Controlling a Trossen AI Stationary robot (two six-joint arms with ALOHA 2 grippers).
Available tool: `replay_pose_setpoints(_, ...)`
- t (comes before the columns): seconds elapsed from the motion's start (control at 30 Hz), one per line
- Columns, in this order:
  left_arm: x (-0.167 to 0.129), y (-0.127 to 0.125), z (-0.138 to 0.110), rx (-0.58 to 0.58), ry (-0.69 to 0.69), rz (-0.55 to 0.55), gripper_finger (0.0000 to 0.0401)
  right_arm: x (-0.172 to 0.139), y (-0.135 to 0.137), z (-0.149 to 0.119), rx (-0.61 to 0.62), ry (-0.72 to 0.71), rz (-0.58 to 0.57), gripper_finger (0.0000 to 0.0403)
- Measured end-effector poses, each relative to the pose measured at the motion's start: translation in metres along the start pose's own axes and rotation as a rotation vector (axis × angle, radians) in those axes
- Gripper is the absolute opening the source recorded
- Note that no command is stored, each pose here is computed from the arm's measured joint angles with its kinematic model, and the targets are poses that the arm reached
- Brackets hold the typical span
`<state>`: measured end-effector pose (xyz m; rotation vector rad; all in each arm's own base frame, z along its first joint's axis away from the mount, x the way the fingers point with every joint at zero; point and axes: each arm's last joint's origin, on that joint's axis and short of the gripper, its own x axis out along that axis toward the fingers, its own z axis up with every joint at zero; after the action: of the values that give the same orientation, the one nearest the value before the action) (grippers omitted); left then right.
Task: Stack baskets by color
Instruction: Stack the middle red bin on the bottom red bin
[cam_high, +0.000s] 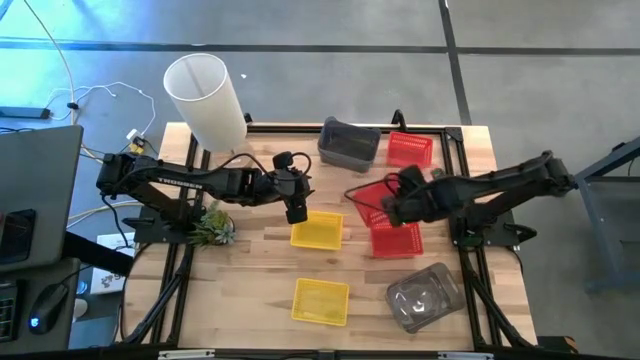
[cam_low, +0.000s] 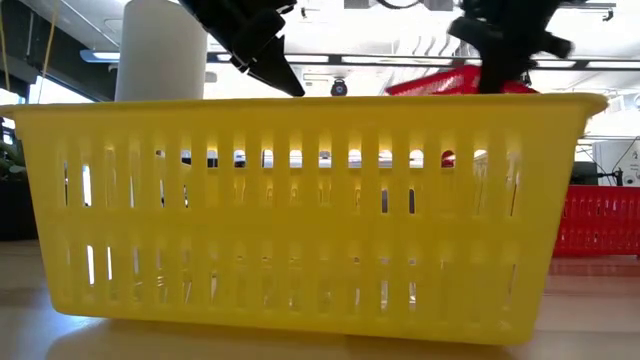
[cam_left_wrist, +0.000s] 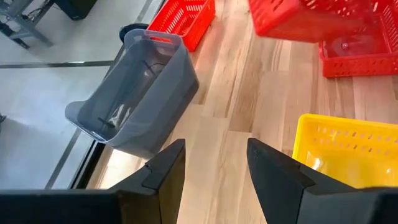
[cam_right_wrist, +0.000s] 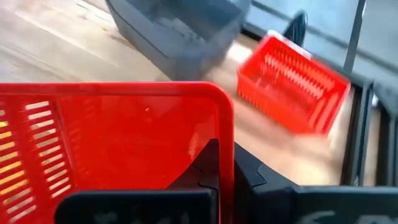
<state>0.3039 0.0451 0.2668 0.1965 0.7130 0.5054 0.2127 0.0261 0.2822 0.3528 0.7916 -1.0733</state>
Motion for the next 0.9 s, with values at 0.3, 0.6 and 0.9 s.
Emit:
replay_pose_setpoints(0.3, 0.000, 0.000, -0.001, 0.029, 0.011, -0.001, 0.0157, 0.001, -0.029, -0.049, 0.257, 0.086, 0.091, 0.0000)
replay_pose_setpoints(0.6, 0.000, 0.000, -0.002, 0.033, 0.016, -0.001, 0.0157, -0.003, -0.047, -0.075, 0.429, 0.244, 0.244, 0.0000)
replay_pose_setpoints(0.9, 0.000, 0.000, -0.002, 0.015, 0.016, -0.001, 0.0157, 0.010, -0.041, -0.092, 0.528, 0.375, 0.302, 0.0000)
